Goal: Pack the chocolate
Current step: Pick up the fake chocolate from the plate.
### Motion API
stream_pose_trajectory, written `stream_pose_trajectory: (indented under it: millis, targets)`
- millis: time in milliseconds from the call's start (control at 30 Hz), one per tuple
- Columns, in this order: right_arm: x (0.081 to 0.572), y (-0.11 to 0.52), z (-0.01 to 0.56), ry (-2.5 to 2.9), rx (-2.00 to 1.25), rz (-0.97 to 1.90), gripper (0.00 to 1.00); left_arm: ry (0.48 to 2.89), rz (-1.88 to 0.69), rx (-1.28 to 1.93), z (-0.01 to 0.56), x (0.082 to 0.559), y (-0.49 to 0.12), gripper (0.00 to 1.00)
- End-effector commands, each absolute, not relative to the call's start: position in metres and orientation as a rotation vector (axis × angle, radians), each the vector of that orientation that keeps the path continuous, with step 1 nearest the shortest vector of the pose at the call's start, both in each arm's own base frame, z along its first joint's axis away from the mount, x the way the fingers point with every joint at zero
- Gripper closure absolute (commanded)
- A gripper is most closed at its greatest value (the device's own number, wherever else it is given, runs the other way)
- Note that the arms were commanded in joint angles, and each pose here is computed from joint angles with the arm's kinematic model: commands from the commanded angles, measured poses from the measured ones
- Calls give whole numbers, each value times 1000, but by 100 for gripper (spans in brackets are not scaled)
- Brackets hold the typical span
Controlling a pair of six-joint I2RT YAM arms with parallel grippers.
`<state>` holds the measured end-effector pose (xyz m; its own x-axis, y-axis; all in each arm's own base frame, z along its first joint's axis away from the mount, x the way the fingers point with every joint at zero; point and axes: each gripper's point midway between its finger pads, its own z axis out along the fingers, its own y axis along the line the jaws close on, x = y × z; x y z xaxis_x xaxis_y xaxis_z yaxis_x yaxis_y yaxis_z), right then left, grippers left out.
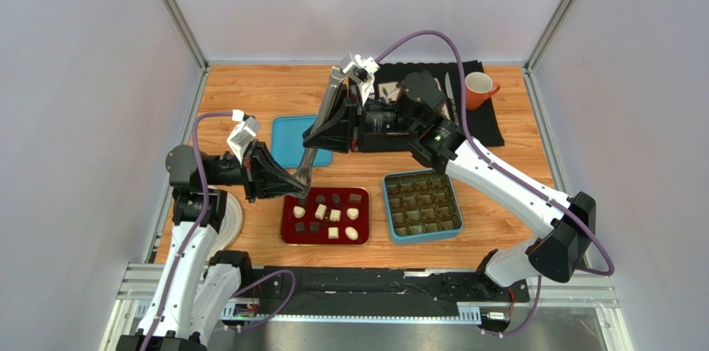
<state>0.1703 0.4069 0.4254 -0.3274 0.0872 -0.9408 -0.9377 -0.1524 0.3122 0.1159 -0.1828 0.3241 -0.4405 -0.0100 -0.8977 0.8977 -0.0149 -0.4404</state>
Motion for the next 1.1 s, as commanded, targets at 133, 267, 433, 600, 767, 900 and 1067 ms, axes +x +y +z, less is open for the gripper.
stream_pose_trajectory:
  millis: [133, 267, 433, 600, 767, 900, 1067]
  targets:
    - [173, 411, 417, 1319, -1016, 1580, 79, 1457, -1570, 1280, 322, 74, -171, 100]
    - [174, 408, 420, 1313, -1010, 1553, 79, 1457, -1570, 1280, 322, 74, -171, 100]
    - [174, 405, 424, 1306, -1006, 1537, 58, 1455, -1570, 1283, 321, 74, -171, 100]
    - [184, 403, 430, 1301, -917, 1521, 54, 1454, -1568, 1283, 322, 74, -171, 100]
    - [185, 405, 437, 1263, -882, 1558, 54, 1454, -1568, 1283, 321, 74, -170, 100]
    - [182, 404, 445, 1224, -874, 1594, 51, 1459, -1573, 1278, 320, 74, -171, 100]
    - [174, 394, 455, 1158, -880, 1647, 48, 1459, -1572, 1278, 321, 74, -171, 100]
